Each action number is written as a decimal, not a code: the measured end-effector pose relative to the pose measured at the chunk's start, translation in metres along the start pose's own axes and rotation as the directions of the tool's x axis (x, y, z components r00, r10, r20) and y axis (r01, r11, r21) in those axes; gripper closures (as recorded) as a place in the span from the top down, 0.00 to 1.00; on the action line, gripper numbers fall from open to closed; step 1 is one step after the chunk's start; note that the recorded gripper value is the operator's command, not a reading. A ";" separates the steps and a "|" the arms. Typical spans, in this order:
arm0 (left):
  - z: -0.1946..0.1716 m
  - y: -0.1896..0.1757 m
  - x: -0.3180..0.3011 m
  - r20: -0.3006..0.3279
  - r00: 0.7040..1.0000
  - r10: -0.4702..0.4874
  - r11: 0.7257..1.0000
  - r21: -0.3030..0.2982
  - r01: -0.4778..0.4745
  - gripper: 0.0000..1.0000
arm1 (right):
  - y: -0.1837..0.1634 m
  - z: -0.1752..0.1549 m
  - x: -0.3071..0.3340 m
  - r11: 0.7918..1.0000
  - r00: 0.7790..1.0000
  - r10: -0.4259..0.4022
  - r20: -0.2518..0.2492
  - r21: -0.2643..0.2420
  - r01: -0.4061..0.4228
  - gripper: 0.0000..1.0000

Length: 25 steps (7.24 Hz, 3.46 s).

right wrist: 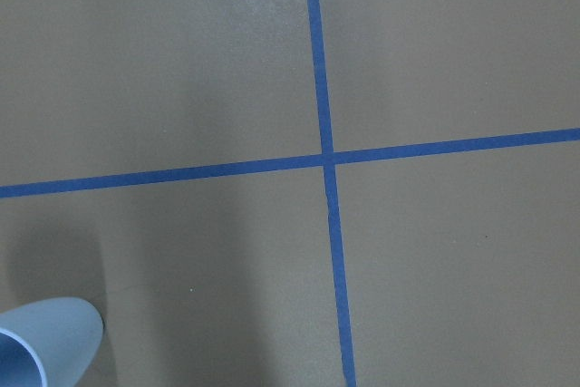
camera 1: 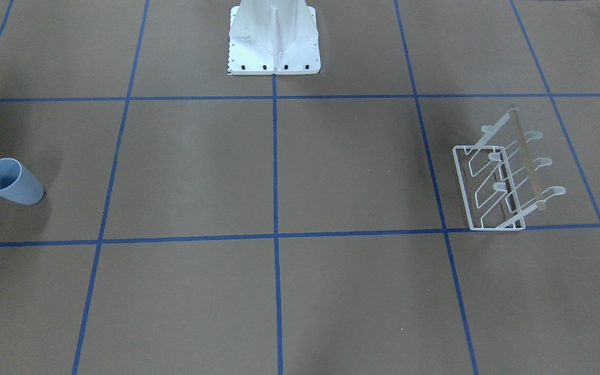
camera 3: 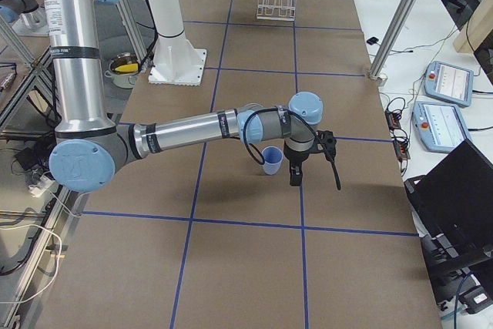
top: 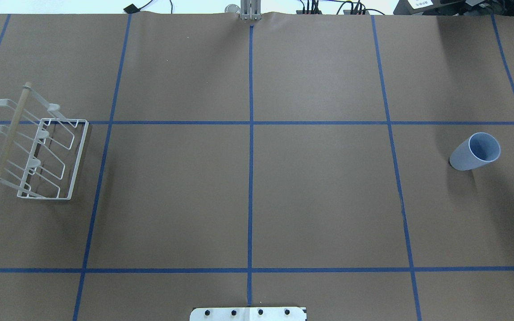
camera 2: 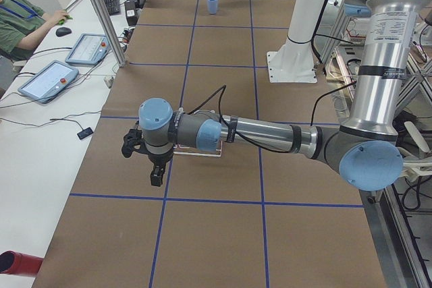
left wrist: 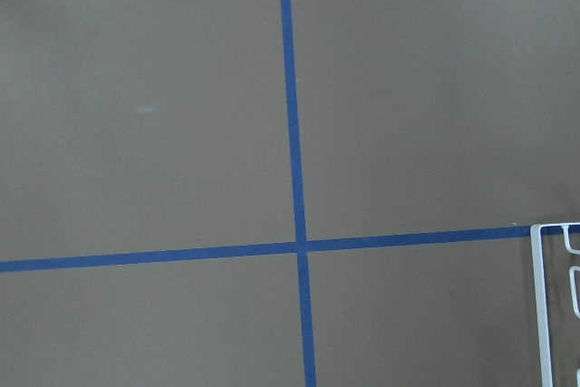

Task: Hang cup on cup holder

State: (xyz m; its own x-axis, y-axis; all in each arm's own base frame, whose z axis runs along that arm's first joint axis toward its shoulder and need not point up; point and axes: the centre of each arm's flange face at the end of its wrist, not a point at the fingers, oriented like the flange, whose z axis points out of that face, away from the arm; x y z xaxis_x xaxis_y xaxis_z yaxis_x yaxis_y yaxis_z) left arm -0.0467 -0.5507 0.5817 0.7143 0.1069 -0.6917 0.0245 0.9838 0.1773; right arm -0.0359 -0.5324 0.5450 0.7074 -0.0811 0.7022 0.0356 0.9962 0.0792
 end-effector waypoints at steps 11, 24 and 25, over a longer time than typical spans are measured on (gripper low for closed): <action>0.009 -0.001 0.001 -0.005 1.000 0.019 1.000 0.002 -0.019 0.99 | 0.013 0.112 -0.059 0.978 0.988 -0.144 0.047 -0.148 0.149 0.00; -0.001 -0.045 0.157 -0.244 0.970 -0.019 0.911 0.395 0.117 0.98 | 0.001 -0.052 -0.239 0.936 0.857 -0.063 0.512 0.328 -0.128 0.00; -0.010 -0.041 0.180 -0.362 0.931 -0.035 0.874 0.441 0.205 0.98 | 0.013 -0.056 -0.245 0.917 0.807 -0.058 0.587 0.351 -0.189 0.00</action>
State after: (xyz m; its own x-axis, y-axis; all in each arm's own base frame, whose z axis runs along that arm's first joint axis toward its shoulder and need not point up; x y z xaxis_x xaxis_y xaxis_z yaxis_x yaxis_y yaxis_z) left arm 0.0736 -0.5698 0.4428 0.4111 0.1171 -0.9040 0.4763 0.8180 0.3225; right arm -0.1693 -0.4981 0.3344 0.1543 -0.1414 0.9779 -0.3489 0.9181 0.1878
